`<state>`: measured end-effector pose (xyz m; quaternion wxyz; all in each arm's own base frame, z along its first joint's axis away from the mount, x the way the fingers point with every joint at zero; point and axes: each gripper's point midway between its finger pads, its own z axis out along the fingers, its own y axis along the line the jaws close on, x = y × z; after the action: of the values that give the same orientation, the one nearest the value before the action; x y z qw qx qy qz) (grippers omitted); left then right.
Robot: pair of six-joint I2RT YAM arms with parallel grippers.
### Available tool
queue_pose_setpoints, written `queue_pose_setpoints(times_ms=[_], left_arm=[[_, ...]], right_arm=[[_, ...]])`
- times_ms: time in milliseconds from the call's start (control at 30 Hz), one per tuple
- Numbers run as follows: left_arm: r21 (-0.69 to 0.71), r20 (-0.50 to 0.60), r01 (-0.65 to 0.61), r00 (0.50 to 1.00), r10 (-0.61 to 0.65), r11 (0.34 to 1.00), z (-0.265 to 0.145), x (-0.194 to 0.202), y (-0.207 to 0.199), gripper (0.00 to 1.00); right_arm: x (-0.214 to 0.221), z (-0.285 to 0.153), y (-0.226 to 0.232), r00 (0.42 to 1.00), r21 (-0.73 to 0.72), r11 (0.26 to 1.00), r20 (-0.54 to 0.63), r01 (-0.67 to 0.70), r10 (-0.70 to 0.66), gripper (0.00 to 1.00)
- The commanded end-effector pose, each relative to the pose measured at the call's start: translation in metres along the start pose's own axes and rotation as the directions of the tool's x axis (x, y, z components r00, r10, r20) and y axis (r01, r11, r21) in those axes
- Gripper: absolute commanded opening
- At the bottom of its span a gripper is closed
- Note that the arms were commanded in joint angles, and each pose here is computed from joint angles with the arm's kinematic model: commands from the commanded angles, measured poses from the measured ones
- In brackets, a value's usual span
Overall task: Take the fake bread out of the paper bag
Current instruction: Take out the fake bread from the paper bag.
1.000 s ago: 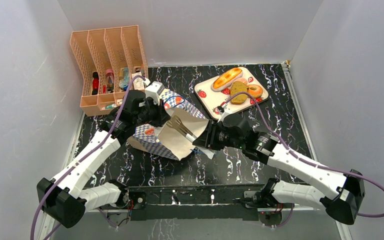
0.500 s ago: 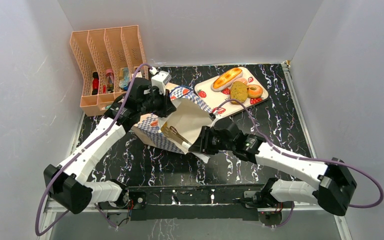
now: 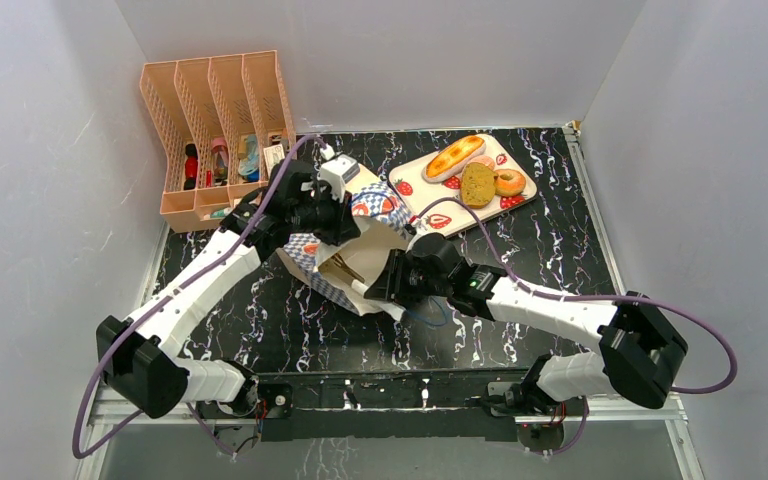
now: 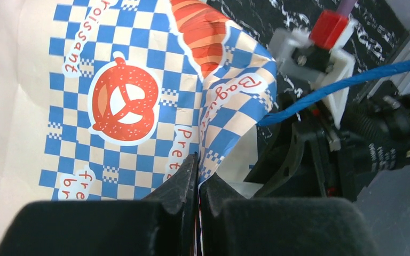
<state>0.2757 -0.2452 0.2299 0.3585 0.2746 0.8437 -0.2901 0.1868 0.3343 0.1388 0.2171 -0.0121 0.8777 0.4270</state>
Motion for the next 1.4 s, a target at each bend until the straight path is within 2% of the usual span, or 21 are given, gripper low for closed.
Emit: queue_pose_setpoints(times_ms=[0, 233, 467, 900, 1100, 1167, 1267, 1333, 1367], left_arm=[[0.048, 0.005, -0.03, 1.0, 0.029, 0.998, -0.006, 0.018, -0.011, 0.0], [0.023, -0.024, 0.002, 1.0, -0.002, 1.0, -0.003, 0.04, -0.006, 0.0], [0.02, -0.015, 0.003, 1.0, -0.003, 1.0, 0.0, 0.039, -0.006, 0.0], [0.036, -0.023, 0.0, 1.0, 0.0, 0.999, 0.004, 0.039, -0.008, 0.0], [0.051, -0.029, 0.006, 1.0, -0.004, 0.999, 0.009, 0.039, -0.012, 0.0], [0.054, -0.032, 0.006, 0.999, -0.004, 0.999, 0.008, 0.038, -0.013, 0.0], [0.049, -0.029, 0.004, 1.0, -0.002, 0.999, 0.006, 0.038, -0.013, 0.0], [0.043, -0.025, 0.002, 1.0, -0.001, 0.999, 0.005, 0.038, -0.012, 0.0], [0.038, -0.023, 0.0, 1.0, 0.001, 0.999, 0.004, 0.038, -0.012, 0.0]], right_arm=[[-0.026, -0.005, 0.031, 0.991, -0.112, 0.991, 0.113, 0.079, -0.066, 0.11], [-0.025, -0.002, 0.025, 0.988, -0.094, 0.99, 0.116, 0.109, -0.098, 0.2], [-0.023, 0.01, 0.022, 0.989, -0.095, 0.988, 0.097, 0.122, -0.113, 0.23], [-0.03, 0.02, 0.06, 0.986, -0.25, 0.956, 0.092, 0.155, -0.136, 0.35], [-0.033, 0.041, 0.068, 0.99, -0.286, 0.949, 0.078, 0.132, -0.114, 0.36], [-0.035, 0.047, 0.072, 0.992, -0.301, 0.946, 0.075, 0.124, -0.106, 0.32], [-0.033, 0.049, 0.078, 0.993, -0.334, 0.935, 0.059, 0.118, -0.105, 0.1], [-0.033, 0.048, 0.078, 0.993, -0.338, 0.934, 0.056, 0.113, -0.1, 0.01], [-0.033, 0.046, 0.078, 0.993, -0.338, 0.934, 0.062, 0.113, -0.098, 0.0]])
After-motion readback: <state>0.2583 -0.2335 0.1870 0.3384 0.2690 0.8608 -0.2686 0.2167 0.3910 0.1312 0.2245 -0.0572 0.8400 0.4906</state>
